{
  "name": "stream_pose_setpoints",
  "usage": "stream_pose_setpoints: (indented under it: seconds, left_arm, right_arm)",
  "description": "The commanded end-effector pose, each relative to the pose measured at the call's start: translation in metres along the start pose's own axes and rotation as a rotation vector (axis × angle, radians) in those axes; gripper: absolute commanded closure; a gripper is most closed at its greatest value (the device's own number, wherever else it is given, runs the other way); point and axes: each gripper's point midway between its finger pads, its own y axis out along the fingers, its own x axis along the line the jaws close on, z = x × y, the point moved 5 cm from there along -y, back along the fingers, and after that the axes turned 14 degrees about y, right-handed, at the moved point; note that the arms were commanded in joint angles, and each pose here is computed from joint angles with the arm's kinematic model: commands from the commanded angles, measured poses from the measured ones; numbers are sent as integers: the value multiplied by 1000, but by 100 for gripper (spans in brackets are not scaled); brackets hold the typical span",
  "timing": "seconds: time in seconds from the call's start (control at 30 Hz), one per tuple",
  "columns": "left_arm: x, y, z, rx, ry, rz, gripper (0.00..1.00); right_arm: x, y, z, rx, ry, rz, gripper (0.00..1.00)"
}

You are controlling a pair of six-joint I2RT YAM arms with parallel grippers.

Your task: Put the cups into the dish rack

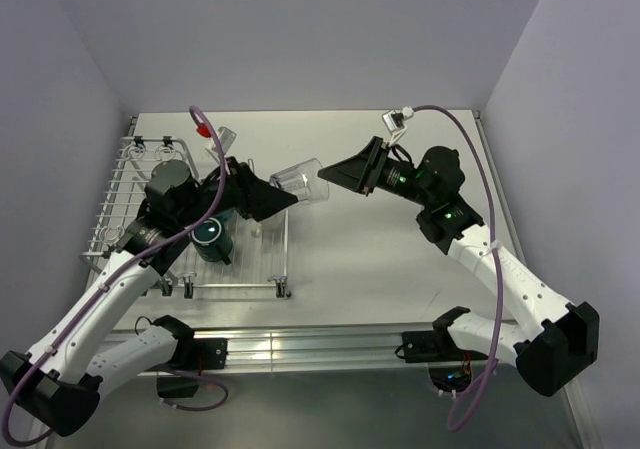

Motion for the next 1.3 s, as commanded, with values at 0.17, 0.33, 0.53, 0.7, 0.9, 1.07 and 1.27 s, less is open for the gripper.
stream_pose_setpoints:
  seconds: [0.17, 0.33, 0.53, 0.7, 0.9, 1.07, 1.27]
  left_arm:
    - [-6, -28, -36, -58, 110, -202, 100]
    - [2, -58, -32, 60, 91, -423, 100]
    - [27, -76, -2, 262, 51, -624, 100]
    - [45, -83, 24, 401, 36, -726, 100]
    - [49, -77, 42, 501, 57, -728, 100]
    - [60, -69, 67, 640, 77, -795, 100]
    - [67, -65, 78, 703, 103, -847, 100]
  right_arm:
    - [-8, -13, -19, -170, -114, 191, 50]
    - [-28, -25, -27, -247, -139, 361, 50]
    - [-45, -33, -38, -312, -176, 498, 50]
    - [-49, -36, -43, -330, -205, 546, 49]
    - [-54, -39, -46, -327, -227, 602, 49]
    - [-60, -40, -46, -322, -232, 631, 49]
    - [-62, -42, -48, -332, -248, 657, 49]
